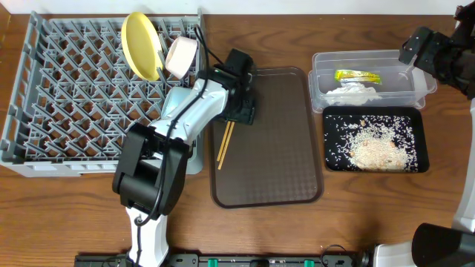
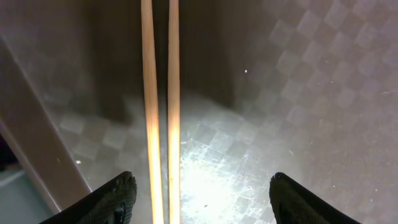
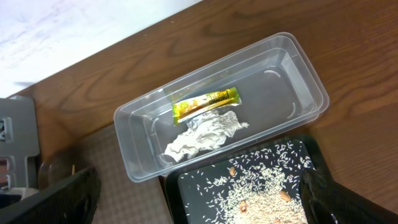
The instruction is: Sort waste into correct bins and load items into the dishwasher
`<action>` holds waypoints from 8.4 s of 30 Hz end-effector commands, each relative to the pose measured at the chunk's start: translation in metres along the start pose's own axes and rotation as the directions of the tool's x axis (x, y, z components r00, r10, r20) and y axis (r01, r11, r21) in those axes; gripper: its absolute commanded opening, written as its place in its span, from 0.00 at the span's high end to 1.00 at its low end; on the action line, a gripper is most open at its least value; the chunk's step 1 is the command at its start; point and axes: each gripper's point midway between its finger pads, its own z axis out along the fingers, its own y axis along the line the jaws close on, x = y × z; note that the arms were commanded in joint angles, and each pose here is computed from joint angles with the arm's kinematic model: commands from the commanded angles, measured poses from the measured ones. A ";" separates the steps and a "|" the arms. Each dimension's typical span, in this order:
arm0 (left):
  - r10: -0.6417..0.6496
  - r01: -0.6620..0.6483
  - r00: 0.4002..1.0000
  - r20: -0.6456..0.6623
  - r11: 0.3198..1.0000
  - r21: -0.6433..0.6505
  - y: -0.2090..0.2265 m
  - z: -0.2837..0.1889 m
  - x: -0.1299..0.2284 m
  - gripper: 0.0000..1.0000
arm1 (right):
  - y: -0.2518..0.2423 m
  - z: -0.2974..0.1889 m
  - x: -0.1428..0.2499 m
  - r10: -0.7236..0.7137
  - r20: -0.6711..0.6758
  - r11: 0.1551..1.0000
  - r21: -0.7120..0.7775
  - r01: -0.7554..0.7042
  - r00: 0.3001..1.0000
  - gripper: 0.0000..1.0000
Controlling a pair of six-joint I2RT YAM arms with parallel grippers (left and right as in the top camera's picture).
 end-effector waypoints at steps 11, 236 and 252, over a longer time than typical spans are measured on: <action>0.098 -0.097 0.995 -0.018 0.995 0.029 -0.006 0.019 0.002 0.30 | 0.002 0.000 -0.002 0.005 0.001 1.000 -0.006 -0.005 1.000 0.01; -0.124 0.084 0.991 -0.056 0.882 -0.464 0.233 -0.152 0.047 0.92 | 0.002 0.000 -0.001 0.004 0.001 1.000 -0.007 -0.004 1.000 0.01; -0.142 0.083 0.985 -0.101 0.892 -0.444 0.232 -0.134 0.050 0.55 | 0.003 0.000 -0.001 0.002 0.000 1.000 -0.008 -0.002 1.000 0.01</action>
